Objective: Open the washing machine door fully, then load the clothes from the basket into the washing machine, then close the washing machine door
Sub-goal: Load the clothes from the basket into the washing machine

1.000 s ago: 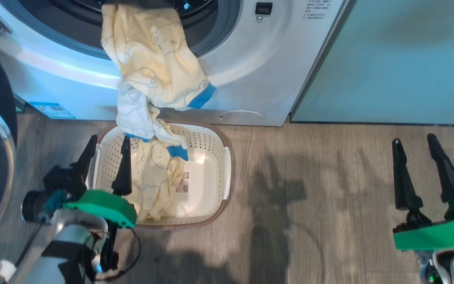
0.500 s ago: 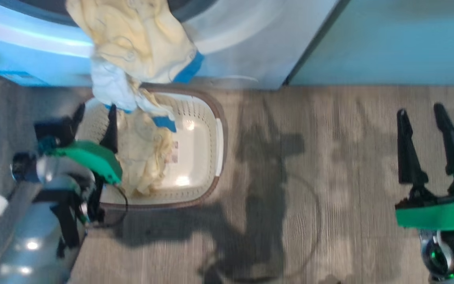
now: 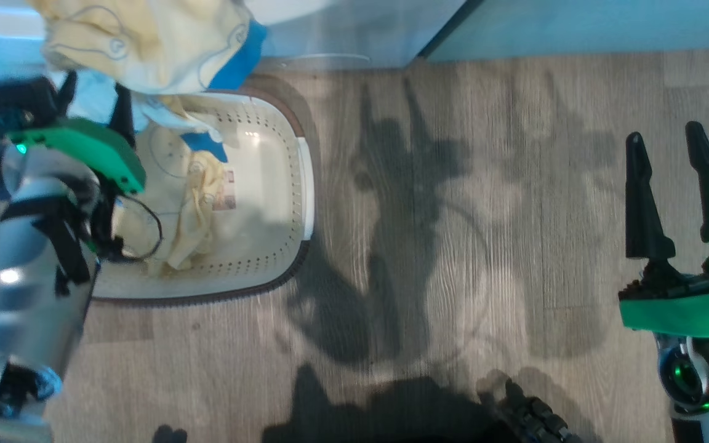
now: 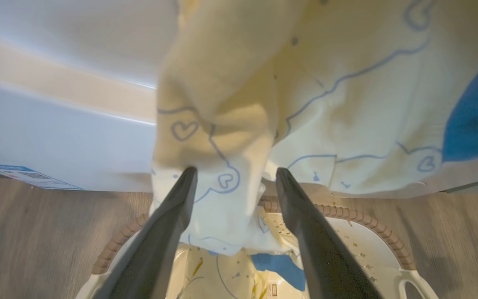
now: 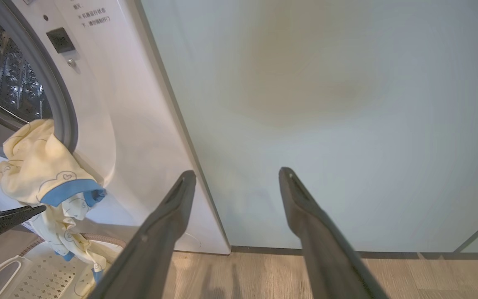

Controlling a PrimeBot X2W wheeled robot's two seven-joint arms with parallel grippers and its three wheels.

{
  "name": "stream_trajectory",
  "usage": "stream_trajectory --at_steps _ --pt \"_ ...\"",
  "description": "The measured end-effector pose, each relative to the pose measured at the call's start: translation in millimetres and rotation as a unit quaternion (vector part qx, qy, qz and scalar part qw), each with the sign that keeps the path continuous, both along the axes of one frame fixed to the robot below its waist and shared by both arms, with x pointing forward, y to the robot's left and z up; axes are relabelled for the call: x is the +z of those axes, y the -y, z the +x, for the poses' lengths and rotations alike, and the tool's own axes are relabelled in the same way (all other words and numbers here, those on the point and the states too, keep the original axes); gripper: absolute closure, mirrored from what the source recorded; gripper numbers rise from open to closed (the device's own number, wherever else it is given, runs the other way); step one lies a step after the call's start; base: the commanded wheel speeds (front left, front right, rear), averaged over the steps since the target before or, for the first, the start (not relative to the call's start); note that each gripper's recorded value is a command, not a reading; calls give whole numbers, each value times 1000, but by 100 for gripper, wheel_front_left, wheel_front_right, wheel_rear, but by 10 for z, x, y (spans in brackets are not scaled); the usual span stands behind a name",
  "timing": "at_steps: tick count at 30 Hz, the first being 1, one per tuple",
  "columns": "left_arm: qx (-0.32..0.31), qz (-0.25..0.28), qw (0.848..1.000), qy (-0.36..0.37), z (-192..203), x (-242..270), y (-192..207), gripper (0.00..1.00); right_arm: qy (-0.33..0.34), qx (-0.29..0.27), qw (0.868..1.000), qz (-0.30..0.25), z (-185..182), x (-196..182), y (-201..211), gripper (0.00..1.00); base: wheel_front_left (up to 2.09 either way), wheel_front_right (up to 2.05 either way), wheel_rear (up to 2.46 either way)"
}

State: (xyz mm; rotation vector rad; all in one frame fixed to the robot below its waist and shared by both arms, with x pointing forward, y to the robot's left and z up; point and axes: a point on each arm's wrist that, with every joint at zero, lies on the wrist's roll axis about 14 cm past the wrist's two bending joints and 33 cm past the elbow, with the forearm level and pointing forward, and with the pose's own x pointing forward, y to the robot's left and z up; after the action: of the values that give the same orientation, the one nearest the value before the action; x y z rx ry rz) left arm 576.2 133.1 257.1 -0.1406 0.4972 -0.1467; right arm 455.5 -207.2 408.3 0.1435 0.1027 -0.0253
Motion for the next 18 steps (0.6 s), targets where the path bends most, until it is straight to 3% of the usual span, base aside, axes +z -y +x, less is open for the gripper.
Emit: stream_trajectory --at_steps 10,11,12,14,18 --pt "10 7 999 -33 194 -276 -21 0 -7 -2 1000 -3 72 -96 35 0 0 0 0" --pt "12 8 999 -37 194 -288 -25 7 -7 -2 1000 -3 72 -96 36 0 0 0 0" --pt "13 9 999 -39 196 -295 -30 53 -7 -2 1000 -3 71 -97 37 0 0 0 0" --pt "14 9 999 -43 188 -311 -31 100 -7 -2 1000 -3 72 -96 36 0 0 0 0" --pt "8 1 999 -48 170 -308 21 100 -5 -1 1000 -2 78 -85 27 0 0 0 0"
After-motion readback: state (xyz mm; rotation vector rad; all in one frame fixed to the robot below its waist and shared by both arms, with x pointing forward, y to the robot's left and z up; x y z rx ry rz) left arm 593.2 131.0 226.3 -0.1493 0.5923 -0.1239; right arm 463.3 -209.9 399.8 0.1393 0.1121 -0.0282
